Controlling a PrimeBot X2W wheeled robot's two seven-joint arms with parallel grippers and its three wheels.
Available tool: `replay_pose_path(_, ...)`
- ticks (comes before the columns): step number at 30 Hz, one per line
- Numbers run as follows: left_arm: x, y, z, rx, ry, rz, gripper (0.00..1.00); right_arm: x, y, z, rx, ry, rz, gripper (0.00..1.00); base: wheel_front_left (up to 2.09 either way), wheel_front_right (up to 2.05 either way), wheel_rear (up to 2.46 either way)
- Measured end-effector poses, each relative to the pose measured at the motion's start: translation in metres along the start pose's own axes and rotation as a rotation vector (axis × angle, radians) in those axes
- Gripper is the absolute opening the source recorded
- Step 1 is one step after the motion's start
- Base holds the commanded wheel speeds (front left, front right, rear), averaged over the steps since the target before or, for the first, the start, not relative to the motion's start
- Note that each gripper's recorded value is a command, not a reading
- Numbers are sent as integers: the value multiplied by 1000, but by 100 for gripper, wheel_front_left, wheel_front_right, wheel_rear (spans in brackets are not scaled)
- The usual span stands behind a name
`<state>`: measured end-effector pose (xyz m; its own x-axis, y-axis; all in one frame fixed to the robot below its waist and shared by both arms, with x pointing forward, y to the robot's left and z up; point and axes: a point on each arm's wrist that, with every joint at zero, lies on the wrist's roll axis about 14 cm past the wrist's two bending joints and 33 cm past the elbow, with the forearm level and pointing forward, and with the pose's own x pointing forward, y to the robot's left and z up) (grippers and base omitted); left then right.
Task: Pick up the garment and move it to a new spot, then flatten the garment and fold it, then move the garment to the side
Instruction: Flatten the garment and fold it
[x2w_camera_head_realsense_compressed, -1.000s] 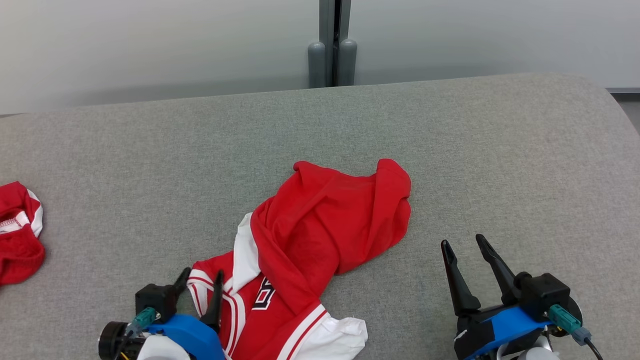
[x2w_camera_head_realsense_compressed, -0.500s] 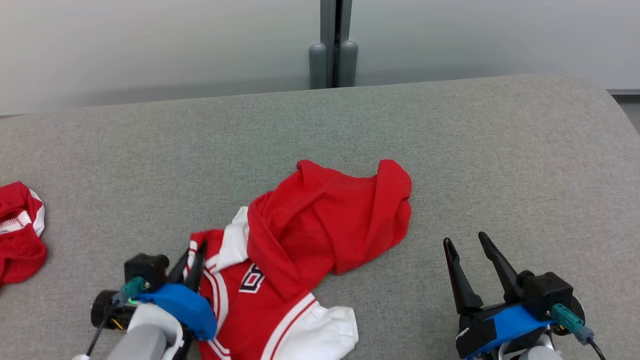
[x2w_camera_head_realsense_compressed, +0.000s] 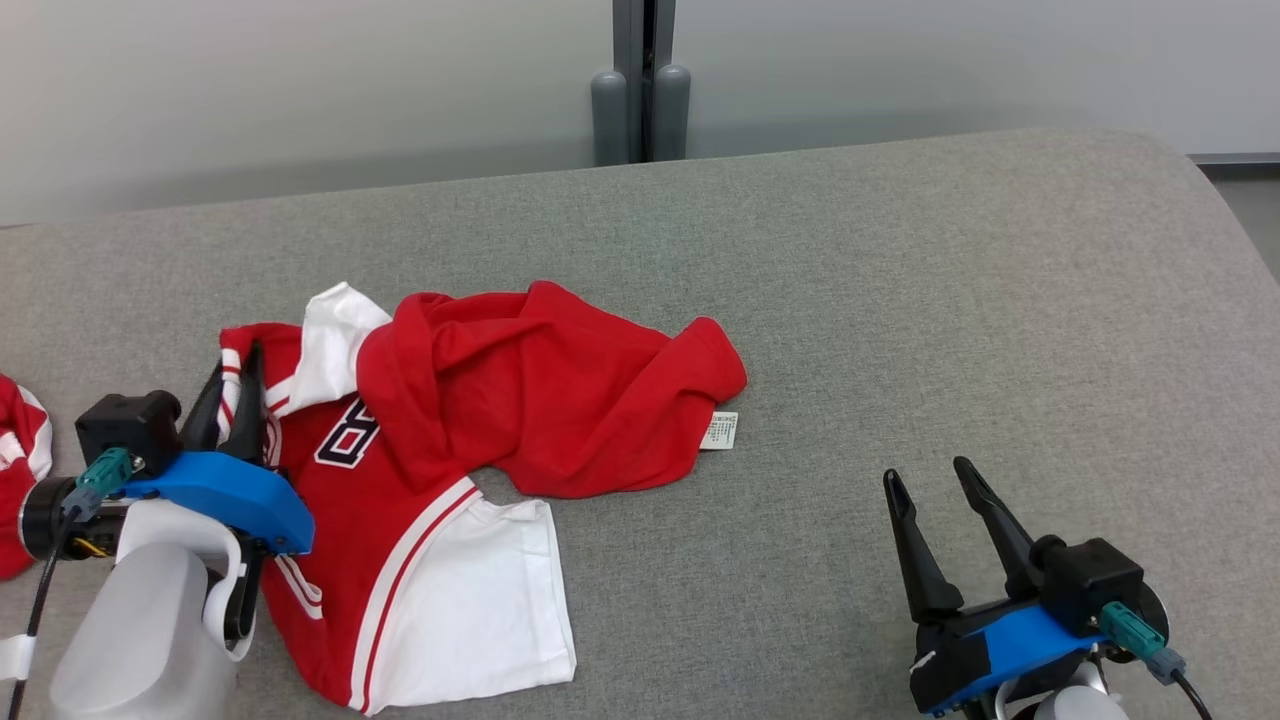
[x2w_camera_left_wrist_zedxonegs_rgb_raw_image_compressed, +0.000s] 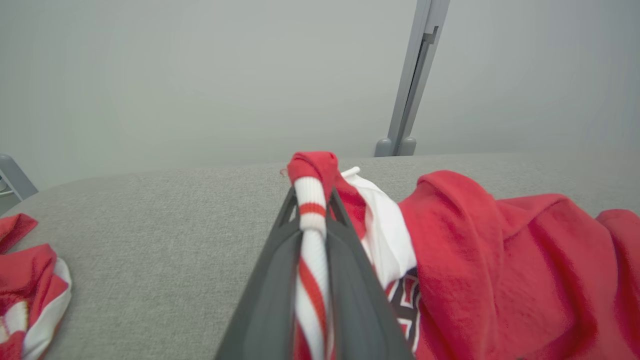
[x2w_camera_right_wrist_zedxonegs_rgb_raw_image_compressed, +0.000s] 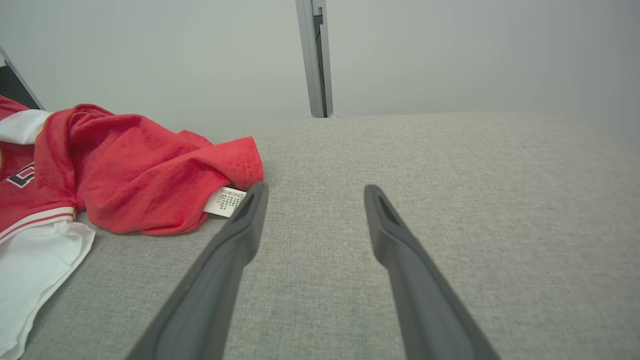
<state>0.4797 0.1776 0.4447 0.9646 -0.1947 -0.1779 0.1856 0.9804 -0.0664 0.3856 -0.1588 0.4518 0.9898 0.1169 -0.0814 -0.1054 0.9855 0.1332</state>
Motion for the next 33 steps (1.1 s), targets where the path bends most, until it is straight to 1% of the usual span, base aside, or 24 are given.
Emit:
replay_pose_path(1, 0, 2, -2, 0, 7, 8, 100, 0, -1, 0, 0, 1, -2, 100, 0, 0, 0)
replay_pose_path(7, -1, 12, 15, 10, -53, 36, 100, -1, -4, 1, 0, -3, -12, 100, 0, 0, 0)
replay_pose_path(13, -25, 9, 41, 11, -168, 54, 100, -2, 3, 7, 4, -22, 8, 100, 0, 0, 0)
replay_pose_path(19, -60, -2, 53, 13, -248, 73, 100, -2, 17, 15, 4, -44, 47, 100, 0, 0, 0)
replay_pose_path(25, -90, -5, 50, 8, -272, 111, 100, 0, 24, 20, 5, -59, 67, 100, 0, 0, 0)
replay_pose_path(33, -122, -4, 29, 8, -234, 157, 100, -5, 28, 16, 12, -48, 78, 100, 0, 0, 0)
